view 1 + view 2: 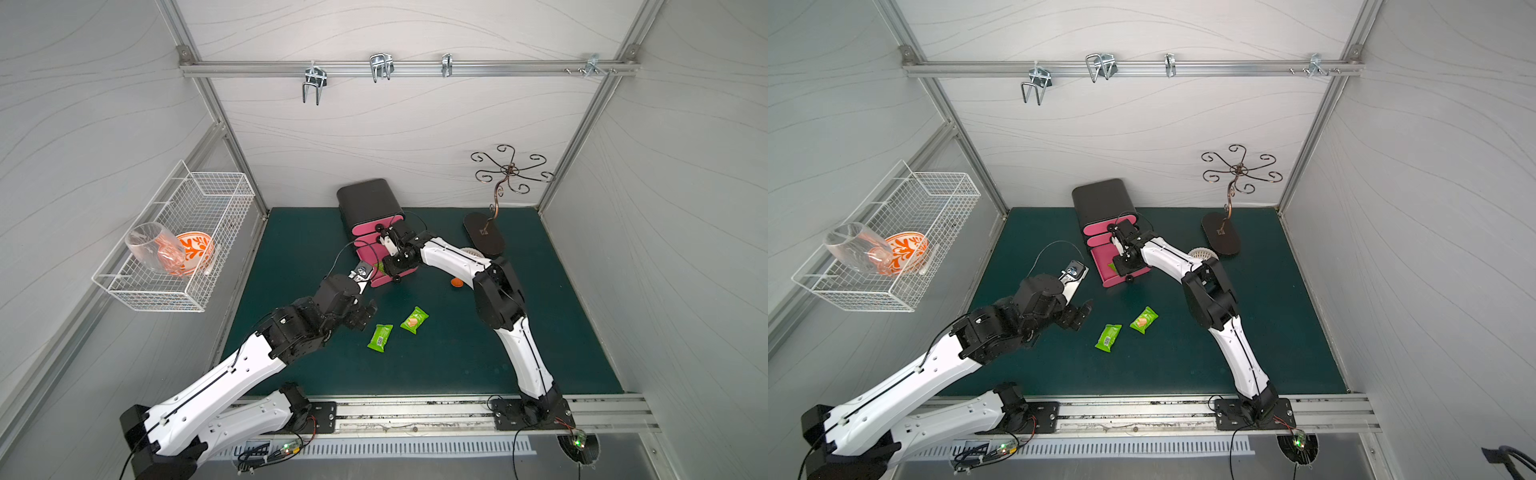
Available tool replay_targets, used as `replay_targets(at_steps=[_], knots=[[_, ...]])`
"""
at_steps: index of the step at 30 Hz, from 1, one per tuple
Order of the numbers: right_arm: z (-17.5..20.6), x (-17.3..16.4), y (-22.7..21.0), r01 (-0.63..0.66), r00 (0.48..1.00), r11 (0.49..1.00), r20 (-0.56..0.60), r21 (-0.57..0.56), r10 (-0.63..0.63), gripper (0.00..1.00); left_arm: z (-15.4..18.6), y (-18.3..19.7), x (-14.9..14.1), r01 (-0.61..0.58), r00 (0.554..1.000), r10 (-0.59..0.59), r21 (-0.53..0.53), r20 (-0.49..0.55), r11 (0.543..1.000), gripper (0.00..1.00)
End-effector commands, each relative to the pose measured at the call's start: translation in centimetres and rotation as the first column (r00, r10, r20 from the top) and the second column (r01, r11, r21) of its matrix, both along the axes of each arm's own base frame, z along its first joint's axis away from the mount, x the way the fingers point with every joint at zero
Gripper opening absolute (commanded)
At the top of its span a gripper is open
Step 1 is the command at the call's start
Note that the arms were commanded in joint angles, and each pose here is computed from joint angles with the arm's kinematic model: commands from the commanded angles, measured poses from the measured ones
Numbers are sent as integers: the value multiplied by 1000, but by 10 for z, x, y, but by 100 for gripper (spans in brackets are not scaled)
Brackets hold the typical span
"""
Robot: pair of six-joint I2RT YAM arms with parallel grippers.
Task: Place the cookies into the drawer by color
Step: Place the cookie in the drawer, then pick up the cookie at the center of the board.
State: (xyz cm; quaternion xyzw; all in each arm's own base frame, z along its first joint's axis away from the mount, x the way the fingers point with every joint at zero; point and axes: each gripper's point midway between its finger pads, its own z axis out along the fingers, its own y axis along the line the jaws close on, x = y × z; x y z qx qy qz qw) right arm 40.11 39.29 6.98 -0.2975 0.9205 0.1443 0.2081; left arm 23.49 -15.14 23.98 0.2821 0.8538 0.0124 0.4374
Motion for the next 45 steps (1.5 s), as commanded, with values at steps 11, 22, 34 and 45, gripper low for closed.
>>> replay_targets(at_steps=[11,22,34,45], knots=[[66,-90,-64,206,977,978,56,10,-206,56,4,-10,7,35,999,-35,2,35,999,99],[-2,-161,-84,231,973,919,105,-320,-207,73,-3,-13,5,50,999,-50,0,16,999,99],[-36,-137,-94,304,953,843,153,-444,-263,88,-1,-15,5,55,998,-56,3,19,998,99],[-49,-172,-126,251,963,848,31,-466,-268,89,-8,-18,6,59,998,-60,5,6,998,99]])
